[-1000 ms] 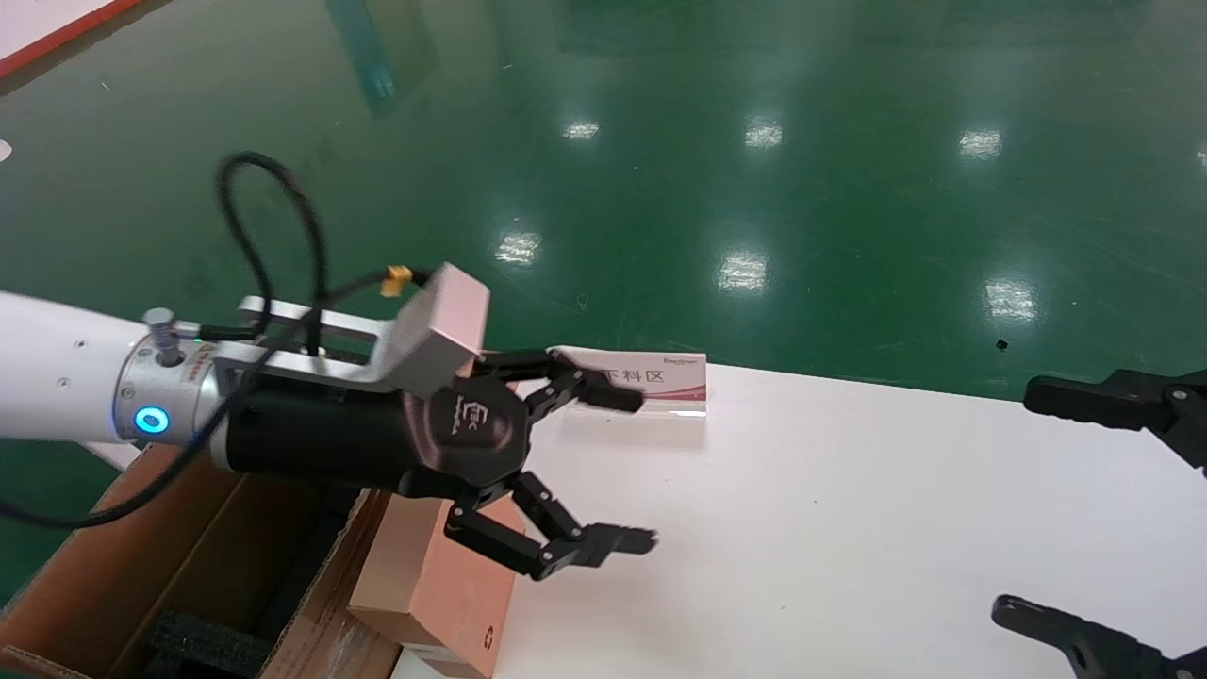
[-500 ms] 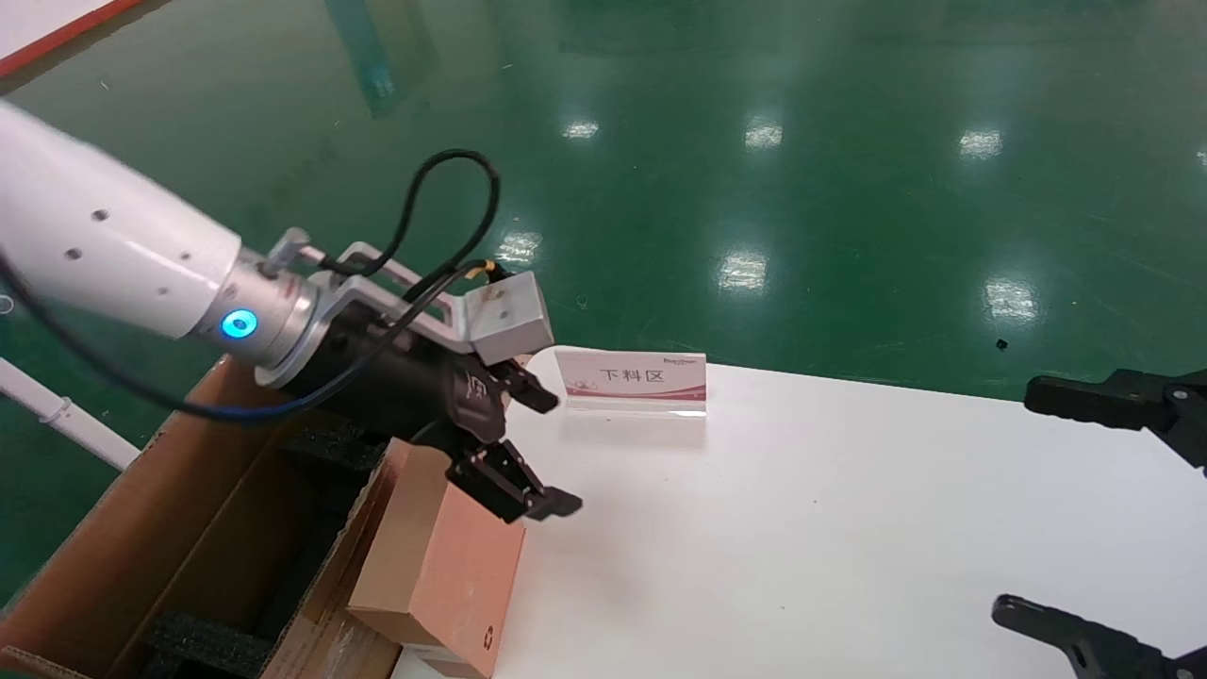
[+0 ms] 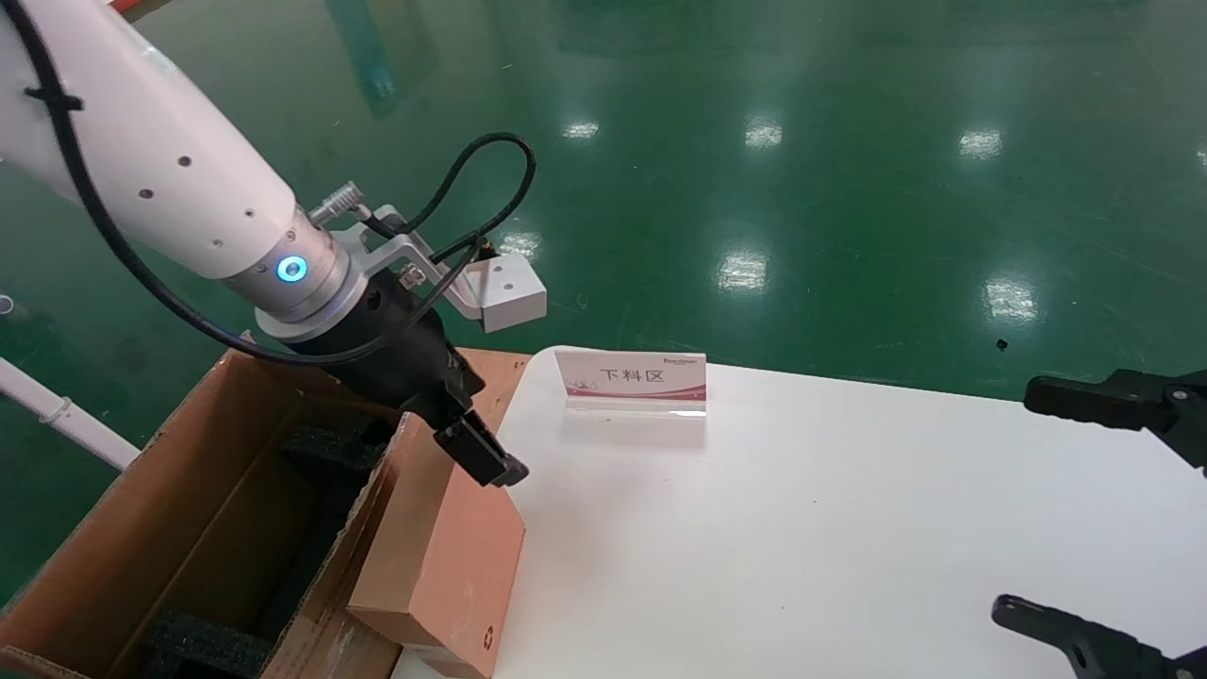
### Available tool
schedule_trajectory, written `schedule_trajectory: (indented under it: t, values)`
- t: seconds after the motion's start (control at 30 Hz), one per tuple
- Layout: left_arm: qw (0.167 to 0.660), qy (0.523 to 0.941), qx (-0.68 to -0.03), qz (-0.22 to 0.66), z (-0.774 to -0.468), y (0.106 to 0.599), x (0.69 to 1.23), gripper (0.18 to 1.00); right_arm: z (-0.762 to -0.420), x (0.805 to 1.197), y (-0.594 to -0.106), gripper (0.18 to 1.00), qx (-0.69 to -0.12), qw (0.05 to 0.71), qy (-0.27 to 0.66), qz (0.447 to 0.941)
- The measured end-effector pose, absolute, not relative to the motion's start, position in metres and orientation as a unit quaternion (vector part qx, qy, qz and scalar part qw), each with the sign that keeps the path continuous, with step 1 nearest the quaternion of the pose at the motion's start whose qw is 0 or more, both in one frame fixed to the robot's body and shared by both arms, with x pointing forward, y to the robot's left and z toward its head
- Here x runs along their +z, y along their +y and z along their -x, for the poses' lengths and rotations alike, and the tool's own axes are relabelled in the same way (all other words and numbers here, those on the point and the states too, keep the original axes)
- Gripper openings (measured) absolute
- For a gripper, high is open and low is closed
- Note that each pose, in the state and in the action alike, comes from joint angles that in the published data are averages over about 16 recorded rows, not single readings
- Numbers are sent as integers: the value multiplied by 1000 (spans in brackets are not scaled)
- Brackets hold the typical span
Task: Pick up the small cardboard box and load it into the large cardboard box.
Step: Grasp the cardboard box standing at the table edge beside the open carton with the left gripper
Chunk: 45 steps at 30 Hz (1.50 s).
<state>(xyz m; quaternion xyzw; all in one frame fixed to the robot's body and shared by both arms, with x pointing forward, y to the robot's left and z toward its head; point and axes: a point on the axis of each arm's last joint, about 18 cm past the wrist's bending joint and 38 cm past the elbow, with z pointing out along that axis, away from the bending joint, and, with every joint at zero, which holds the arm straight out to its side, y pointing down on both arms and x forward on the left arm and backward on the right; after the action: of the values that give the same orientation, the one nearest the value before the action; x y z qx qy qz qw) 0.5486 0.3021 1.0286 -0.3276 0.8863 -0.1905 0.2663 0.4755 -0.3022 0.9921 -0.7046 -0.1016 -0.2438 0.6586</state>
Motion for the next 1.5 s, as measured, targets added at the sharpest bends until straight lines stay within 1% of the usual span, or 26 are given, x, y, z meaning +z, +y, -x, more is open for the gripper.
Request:
schedule_trajectory:
  t: [0.3, 0.6, 1.03, 1.5]
  values:
    - [268, 875, -142, 378, -546, 305, 1031, 1001, -475, 992, -302, 1000, -244, 659, -102, 705]
    - [263, 862, -117, 417, -545, 310, 1026, 1001, -475, 992, -302, 1000, -244, 659, -102, 705]
    - [237, 846, -116, 464, -538, 320, 1015, 1001, -475, 992, -302, 1000, -244, 659, -102, 705]
    - [204, 840, -124, 487, -534, 330, 995, 1001, -475, 992, -302, 1000, -244, 659, -102, 705]
